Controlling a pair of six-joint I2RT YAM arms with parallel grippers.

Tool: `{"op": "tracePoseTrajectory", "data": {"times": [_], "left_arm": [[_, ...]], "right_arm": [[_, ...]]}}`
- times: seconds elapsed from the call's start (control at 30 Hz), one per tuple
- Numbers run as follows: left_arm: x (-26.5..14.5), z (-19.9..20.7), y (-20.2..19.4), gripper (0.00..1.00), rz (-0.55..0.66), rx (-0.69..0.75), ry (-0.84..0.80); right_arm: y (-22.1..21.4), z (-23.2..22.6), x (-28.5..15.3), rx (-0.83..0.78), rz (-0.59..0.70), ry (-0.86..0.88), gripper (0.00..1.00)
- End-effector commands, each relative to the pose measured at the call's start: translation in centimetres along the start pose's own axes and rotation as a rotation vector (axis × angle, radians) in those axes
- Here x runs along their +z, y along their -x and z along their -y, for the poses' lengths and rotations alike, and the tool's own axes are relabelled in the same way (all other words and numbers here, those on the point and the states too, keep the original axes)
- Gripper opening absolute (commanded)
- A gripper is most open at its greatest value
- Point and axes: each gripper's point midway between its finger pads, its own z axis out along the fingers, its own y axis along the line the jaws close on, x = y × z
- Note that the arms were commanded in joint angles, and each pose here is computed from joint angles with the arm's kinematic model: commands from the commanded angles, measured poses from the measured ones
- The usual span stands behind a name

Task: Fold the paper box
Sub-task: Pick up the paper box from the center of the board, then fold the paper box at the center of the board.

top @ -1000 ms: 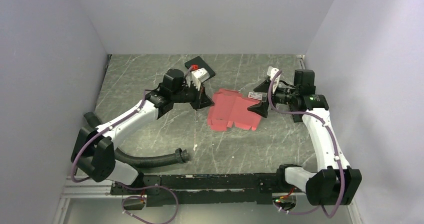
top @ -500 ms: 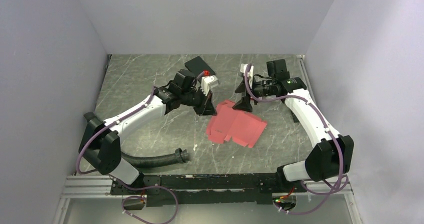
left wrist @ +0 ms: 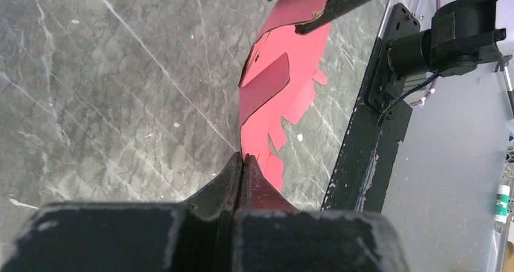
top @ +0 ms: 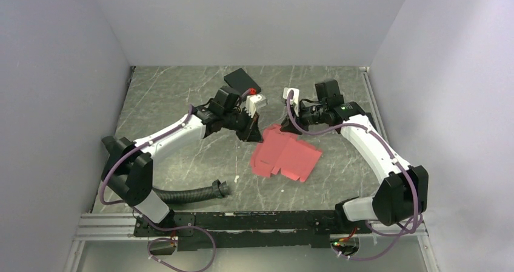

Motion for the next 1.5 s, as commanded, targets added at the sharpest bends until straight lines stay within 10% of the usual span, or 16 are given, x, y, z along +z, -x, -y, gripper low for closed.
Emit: {"op": "tracePoseTrajectory", "data": {"times": [0.0,0.2,0.77,1.1,1.47], "left_arm": [[-0.1,0.9,2.2,0.0,0.05,0.018,-0.028],[-0.2,0.9,2.6,0.01,0.075,-0.03,-0.011],[-11.1,-3.5,3.1,0.96,0.705,-0.312,0.293],[-7.6,-6.2,1.0,0.93,0.676,-0.584,0.263],[-3.3,-6.1,1.9,0.67,0.632,-0.626,0.069]], "right_arm": [[1.1,1.0,-0.5,-0.08,0.019,-0.072,0.23],[1.2,1.1,-0.7,-0.082,0.02,-0.094,0.0],[1.5,6.5,-5.9,0.279,0.26,-0.377,0.0],[0.7,8.1,-7.3,0.428,0.368,-0.443,0.0],[0.0,8.4,-7.1,0.442,0.368,-0.452,0.0]]}}
